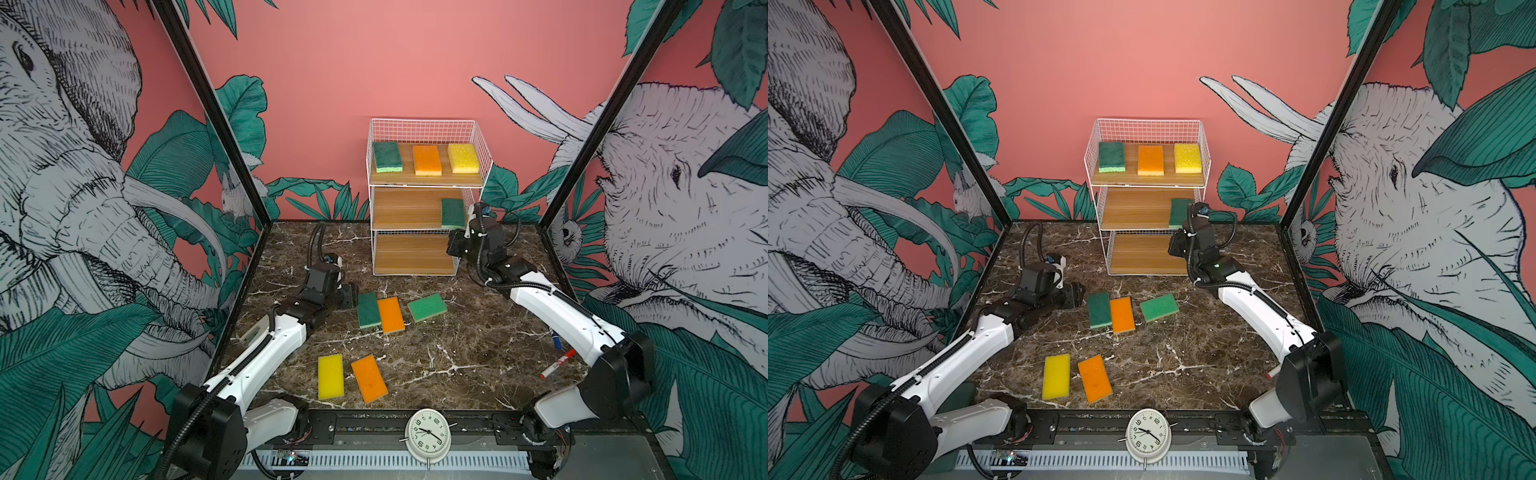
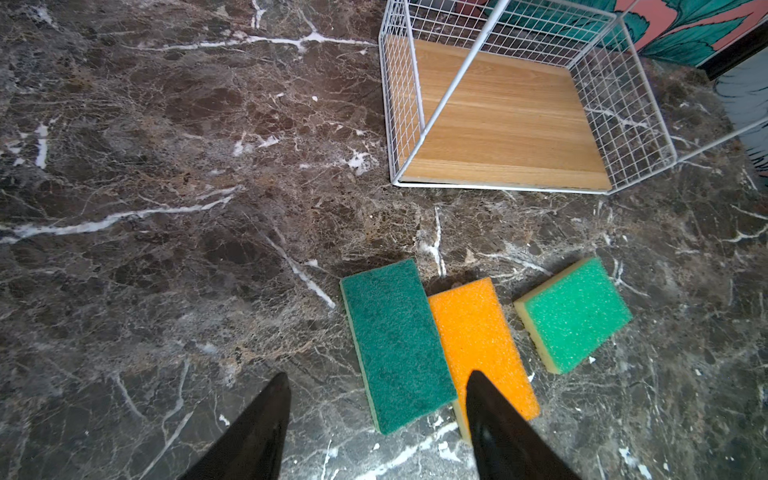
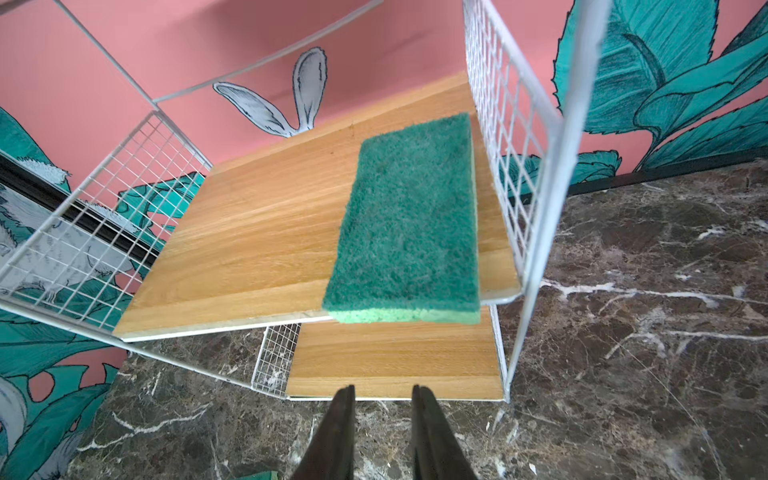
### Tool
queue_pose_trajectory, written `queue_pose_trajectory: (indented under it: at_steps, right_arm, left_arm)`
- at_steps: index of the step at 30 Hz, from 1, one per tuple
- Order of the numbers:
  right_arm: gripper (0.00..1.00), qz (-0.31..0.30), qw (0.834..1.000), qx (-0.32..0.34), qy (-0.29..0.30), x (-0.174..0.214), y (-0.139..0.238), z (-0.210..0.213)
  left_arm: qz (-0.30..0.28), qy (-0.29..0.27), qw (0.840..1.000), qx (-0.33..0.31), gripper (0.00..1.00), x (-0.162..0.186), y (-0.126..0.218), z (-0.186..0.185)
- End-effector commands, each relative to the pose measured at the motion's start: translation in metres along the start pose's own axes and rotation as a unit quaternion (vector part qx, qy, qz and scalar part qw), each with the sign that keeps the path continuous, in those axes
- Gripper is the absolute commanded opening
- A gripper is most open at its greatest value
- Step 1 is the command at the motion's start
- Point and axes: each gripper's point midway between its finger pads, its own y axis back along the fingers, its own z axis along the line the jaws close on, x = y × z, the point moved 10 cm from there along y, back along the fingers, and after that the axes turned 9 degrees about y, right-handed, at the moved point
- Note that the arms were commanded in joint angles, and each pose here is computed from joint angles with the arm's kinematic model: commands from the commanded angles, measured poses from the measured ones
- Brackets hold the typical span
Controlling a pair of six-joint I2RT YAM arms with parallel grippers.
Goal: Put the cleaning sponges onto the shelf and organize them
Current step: 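Lower the dark green pad onto the middle tier and open the right gripper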
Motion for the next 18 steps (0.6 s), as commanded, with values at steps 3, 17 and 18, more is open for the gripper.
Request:
queue_pose_trajectory:
  at_steps: [3, 17, 18]
  right_arm:
    - [0.26, -0.044, 0.999, 0.002, -0.023, -0.019, 0.0, 0.002]
    - [0.26, -0.038, 0.999, 0.019, -0.029, -0.016, -0.013, -0.001]
    - [0.26, -0.038, 0.999, 0.019, -0.029, -0.017, -0.014, -0.001]
  left_arm:
    - [-0.021, 0.002, 1.0, 0.017, 0.68, -0.013, 0.004, -0.007]
    - [-0.022, 0.01, 1.0, 0.012, 0.68, -0.012, 0.003, -0.003]
    - [-0.022, 0.01, 1.0, 0.012, 0.68, -0.012, 0.003, -0.003]
